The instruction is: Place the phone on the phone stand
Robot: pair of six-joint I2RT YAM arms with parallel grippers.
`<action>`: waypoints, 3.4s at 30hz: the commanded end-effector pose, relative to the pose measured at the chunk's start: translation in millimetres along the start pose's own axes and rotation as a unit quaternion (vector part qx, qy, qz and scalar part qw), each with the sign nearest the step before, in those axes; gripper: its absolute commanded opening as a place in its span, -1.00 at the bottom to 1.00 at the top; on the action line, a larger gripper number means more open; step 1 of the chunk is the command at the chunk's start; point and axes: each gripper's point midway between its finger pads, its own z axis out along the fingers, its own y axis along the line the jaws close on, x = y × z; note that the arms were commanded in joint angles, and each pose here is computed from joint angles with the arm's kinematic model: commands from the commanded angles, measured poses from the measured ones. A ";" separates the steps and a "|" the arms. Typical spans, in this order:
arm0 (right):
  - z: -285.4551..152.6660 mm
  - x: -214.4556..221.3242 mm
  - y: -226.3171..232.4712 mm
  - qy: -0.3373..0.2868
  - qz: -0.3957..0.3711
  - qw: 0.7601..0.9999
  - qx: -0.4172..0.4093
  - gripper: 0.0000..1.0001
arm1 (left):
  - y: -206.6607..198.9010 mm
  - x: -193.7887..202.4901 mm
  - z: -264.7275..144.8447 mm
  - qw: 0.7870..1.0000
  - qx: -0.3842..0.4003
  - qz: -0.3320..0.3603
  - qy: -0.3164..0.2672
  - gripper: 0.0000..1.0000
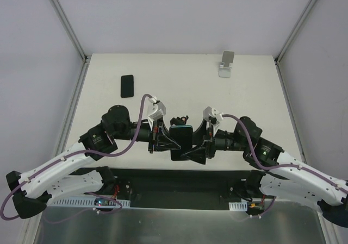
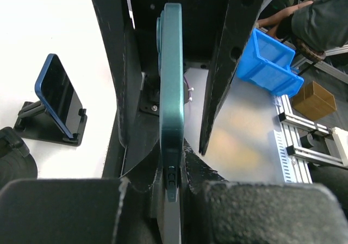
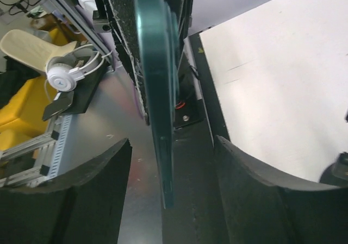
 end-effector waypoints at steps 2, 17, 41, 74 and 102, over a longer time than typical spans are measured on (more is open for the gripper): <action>13.4 -23.6 31.2 -0.050 -0.001 0.996 -0.079 0.06 | -12.5 -29.6 2.5 0.998 0.021 0.020 -0.054 -1.00; 15.0 -16.8 30.6 -0.059 -0.017 0.995 -0.077 -0.99 | -23.5 -56.0 -2.3 0.995 0.035 -0.041 -0.081 -0.27; -7.3 17.1 -66.4 0.002 0.100 0.962 0.253 0.93 | 45.1 -67.0 -75.9 0.954 -0.269 0.035 -0.131 -1.00; 6.8 34.1 -154.8 0.101 0.143 0.768 0.616 -0.44 | 81.5 -10.5 -124.6 0.911 -0.387 0.000 -0.139 -1.00; 5.1 30.3 -156.4 0.252 -0.038 0.916 0.311 -0.87 | 73.7 -24.1 -51.2 0.961 -0.254 0.014 -0.110 -1.00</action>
